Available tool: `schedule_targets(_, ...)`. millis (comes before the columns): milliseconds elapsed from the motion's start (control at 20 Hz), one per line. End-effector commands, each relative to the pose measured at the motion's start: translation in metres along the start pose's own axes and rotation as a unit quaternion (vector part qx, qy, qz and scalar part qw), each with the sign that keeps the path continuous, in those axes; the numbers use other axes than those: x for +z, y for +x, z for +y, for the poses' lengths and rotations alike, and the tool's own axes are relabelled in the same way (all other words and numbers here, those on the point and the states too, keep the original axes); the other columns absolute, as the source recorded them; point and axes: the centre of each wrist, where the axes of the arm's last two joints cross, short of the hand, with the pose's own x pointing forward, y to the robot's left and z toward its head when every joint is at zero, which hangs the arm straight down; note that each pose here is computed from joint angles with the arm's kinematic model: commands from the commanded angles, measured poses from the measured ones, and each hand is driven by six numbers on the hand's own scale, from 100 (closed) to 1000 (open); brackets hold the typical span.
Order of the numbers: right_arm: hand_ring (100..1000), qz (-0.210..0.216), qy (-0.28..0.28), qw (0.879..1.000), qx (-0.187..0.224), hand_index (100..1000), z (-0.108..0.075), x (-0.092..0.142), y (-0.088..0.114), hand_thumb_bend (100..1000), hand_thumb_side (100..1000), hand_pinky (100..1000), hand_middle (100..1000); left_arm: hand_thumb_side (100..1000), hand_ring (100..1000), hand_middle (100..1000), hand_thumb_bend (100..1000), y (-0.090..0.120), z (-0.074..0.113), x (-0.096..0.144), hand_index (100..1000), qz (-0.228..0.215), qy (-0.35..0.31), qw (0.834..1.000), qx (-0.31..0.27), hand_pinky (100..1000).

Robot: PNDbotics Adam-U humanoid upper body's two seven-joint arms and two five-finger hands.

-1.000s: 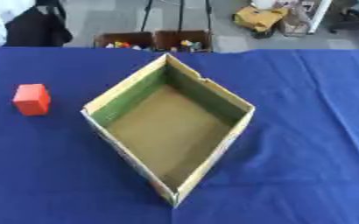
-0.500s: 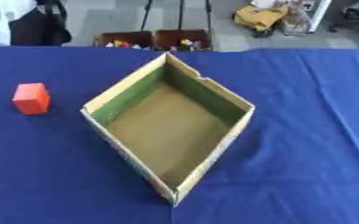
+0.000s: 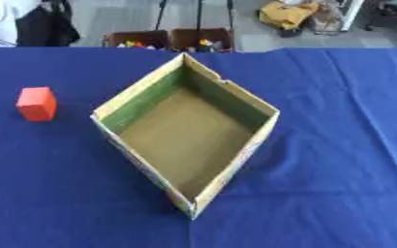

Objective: Pick up objects on the table and place them in the box.

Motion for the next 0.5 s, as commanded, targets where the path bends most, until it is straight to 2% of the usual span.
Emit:
schedule_targets(50, 758, -0.021, 0.006, 1.000, -0.001, 844, -0.003, -0.010, 0.004, 100, 786, 771, 810, 940, 817, 927, 466, -0.008, 0.011, -0.008, 1000, -0.001, -0.043, 0.998, -0.053, 676)
schedule_targets(500, 757, -0.018, 0.014, 1.000, -0.007, 840, -0.001, -0.010, 0.005, 100, 787, 771, 810, 876, 895, 958, 540, -0.042, -0.008, -0.012, 1000, -0.012, -0.181, 0.975, -0.129, 781)
